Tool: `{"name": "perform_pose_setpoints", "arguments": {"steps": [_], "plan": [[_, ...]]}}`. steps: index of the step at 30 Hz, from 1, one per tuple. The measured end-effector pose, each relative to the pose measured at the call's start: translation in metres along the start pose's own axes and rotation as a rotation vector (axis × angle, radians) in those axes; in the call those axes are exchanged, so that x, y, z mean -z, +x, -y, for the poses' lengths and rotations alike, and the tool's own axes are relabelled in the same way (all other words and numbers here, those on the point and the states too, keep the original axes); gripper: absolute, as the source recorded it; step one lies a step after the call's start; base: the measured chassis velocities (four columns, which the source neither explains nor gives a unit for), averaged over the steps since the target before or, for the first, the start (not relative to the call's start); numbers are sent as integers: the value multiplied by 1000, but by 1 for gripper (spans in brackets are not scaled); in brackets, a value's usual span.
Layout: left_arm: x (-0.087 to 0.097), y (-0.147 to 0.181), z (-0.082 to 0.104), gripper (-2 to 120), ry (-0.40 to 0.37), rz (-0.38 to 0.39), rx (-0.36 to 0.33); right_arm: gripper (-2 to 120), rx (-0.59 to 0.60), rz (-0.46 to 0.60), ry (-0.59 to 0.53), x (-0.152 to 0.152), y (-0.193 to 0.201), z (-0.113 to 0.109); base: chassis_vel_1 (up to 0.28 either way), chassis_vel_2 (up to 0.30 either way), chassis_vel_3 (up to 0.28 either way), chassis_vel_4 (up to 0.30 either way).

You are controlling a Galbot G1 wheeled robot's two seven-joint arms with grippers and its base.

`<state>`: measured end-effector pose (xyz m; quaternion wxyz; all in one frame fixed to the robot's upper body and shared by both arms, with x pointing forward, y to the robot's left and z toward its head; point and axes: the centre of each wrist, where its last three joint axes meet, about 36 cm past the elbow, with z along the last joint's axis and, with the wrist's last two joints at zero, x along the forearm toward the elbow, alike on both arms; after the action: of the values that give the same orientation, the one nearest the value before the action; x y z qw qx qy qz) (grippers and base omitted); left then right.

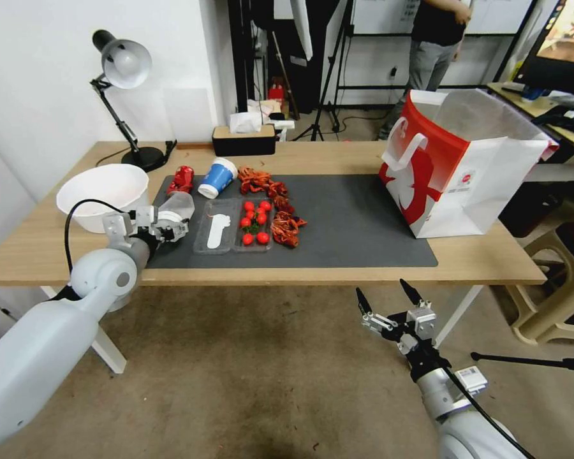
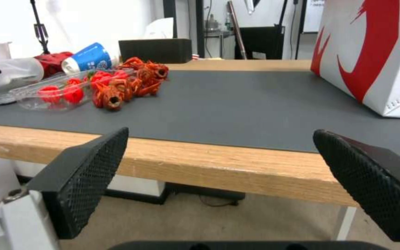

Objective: Pick up the trash from the table and place it into the takeout bag.

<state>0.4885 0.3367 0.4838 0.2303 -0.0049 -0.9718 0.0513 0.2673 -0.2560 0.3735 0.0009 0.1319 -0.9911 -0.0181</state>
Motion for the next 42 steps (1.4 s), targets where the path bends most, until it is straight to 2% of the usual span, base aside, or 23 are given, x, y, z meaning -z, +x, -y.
{"name": "perform_pose_setpoints", "arguments": {"steps": [7, 10, 11, 14, 15, 18, 19, 22, 23, 27, 28, 30, 31, 34, 35, 36, 39, 40, 41, 42], "plan": [[0, 4, 1, 81, 6, 19, -11, 100, -1, 0, -1, 0, 0, -1, 0, 0, 0, 0], [10, 14, 2, 81, 10, 92, -57, 100, -1, 2, -2, 1, 0, -1, 0, 0, 0, 0], [10, 14, 2, 81, 10, 92, -57, 100, -1, 2, -2, 1, 0, -1, 0, 0, 0, 0], [31, 25, 8, 81, -5, 196, -131, 100, -2, 5, -2, 2, 0, -2, 0, 0, 0, 0], [31, 25, 8, 81, -5, 196, -131, 100, -2, 5, -2, 2, 0, -2, 0, 0, 0, 0], [55, 30, 19, 81, -15, 277, -227, 100, -2, 10, -4, 4, 0, -3, 0, 0, 0, 0], [55, 30, 19, 81, -15, 277, -227, 100, -2, 10, -4, 4, 0, -3, 0, 0, 0, 0], [76, 22, 32, 81, -35, 324, -323, 100, -5, 12, -3, 5, 1, -3, 0, 0, 0, 0], [76, 22, 32, 81, -35, 324, -323, 100, -5, 12, -3, 5, 1, -3, 0, 0, 0, 0], [103, 9, 52, 81, -54, 361, -430, 100, -10, 14, -1, 6, 1, -3, 0, 0, 0, 0], [103, 9, 52, 81, -54, 361, -430, 100, -10, 14, -1, 6, 1, -3, 0, 0, 0, 0], [141, -1, 85, 81, -75, 412, -527, 100, -16, 13, 2, 7, 2, -2, 0, 0, 0, 0], [141, -1, 85, 81, -75, 412, -527, 100, -16, 13, 2, 7, 2, -2, 0, 0, 0, 0], [185, -22, 143, 81, -124, 444, -620, 100, -22, 13, 3, 8, 2, -3, 0, 0, 0, 0], [185, -22, 143, 81, -124, 444, -620, 100, -22, 13, 3, 8, 2, -3, 0, 0, 0, 0], [192, -27, 161, 81, -142, 443, -648, 100, -23, 14, 4, 9, 2, -3, 0, 0, 0, 0], [212, -36, 230, 81, -205, 440, -757, 100, -26, 19, 7, 11, 1, -3, 0, 0, 0, 0], [212, -36, 230, 81, -205, 440, -757, 100, -26, 19, 7, 11, 1, -3, 0, 0, 0, 0], [215, -37, 246, 81, -217, 440, -782, 100, -27, 19, 7, 11, 1, -3, 0, 0, 0, 0], [218, -37, 272, 81, -236, 441, -820, 100, -28, 21, 7, 12, 1, -3, 0, 0, 0, 0]]}}
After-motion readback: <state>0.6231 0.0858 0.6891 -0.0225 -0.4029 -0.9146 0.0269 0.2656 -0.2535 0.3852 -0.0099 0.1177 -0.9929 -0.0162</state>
